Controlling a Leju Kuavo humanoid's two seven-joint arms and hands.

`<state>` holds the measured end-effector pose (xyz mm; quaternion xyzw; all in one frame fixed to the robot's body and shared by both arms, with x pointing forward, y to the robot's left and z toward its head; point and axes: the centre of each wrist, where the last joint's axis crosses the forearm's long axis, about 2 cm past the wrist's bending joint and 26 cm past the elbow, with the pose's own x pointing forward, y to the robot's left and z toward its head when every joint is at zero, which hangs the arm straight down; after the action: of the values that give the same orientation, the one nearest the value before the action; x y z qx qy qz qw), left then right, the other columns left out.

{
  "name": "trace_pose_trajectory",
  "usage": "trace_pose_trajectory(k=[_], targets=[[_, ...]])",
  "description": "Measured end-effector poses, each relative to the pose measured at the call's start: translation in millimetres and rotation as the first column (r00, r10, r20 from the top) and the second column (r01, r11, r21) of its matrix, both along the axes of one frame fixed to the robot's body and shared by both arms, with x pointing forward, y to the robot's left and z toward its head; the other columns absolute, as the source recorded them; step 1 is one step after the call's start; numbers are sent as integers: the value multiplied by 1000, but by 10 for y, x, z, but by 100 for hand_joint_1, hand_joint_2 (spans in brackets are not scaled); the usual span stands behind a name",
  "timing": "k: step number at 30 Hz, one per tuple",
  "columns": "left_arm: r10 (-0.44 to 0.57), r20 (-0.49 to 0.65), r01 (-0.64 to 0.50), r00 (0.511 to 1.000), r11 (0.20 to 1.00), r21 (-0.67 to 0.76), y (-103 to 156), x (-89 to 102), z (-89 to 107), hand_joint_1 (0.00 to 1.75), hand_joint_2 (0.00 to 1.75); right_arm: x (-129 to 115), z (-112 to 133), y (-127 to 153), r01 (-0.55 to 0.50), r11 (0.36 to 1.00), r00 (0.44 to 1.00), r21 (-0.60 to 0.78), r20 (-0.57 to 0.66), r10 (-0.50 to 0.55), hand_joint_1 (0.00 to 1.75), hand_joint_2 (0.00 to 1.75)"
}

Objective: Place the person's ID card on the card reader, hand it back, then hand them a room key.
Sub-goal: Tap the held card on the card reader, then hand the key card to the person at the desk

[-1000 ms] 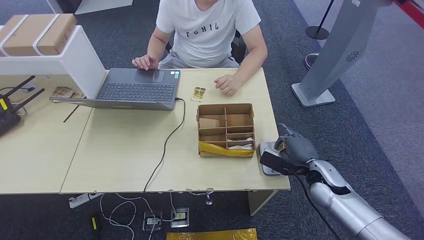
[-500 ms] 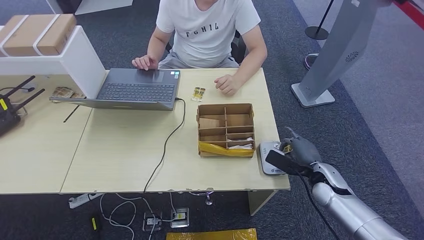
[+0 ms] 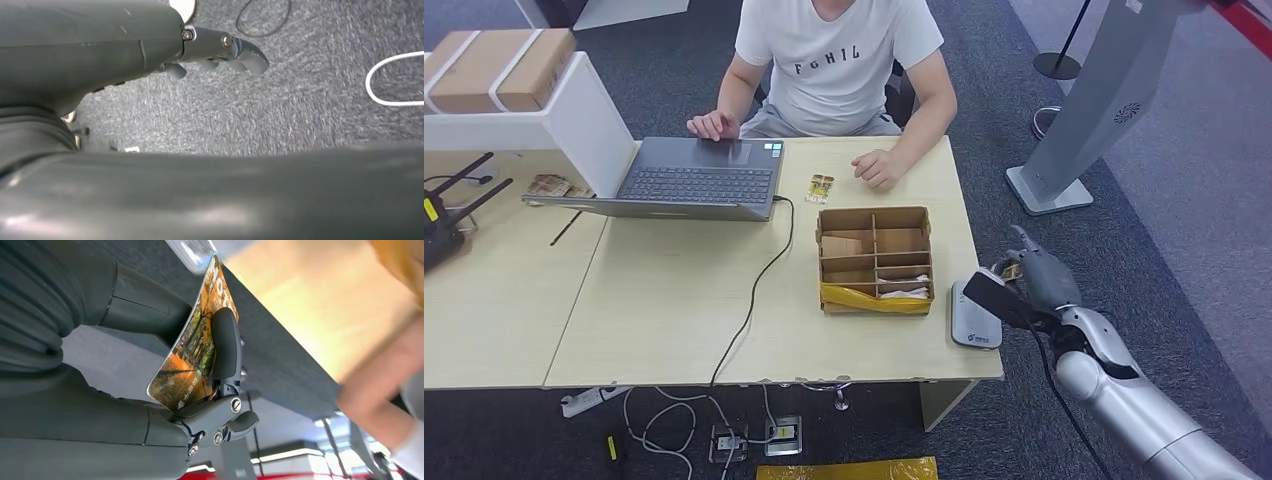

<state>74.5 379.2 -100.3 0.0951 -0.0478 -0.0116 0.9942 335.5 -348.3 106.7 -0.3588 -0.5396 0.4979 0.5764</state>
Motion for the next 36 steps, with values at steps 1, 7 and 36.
trace_pose_trajectory(k=[1, 7, 36], targets=[[-2, 3, 2, 1000, 1000, -2, 2, 0, 0, 0, 0, 25, 101, 21, -6, 1000, 1000, 7, 21, 6, 175, 175], [-8, 21, 9, 1000, 1000, -12, 8, -2, 1, 0, 0, 151, 827, 142, -72, 996, 982, 61, 178, 60, 175, 175], [-103, 21, 104, 994, 995, -13, -7, 15, 1, 0, 0, 728, 1602, 405, -178, 975, 879, -135, 422, 220, 175, 175]])
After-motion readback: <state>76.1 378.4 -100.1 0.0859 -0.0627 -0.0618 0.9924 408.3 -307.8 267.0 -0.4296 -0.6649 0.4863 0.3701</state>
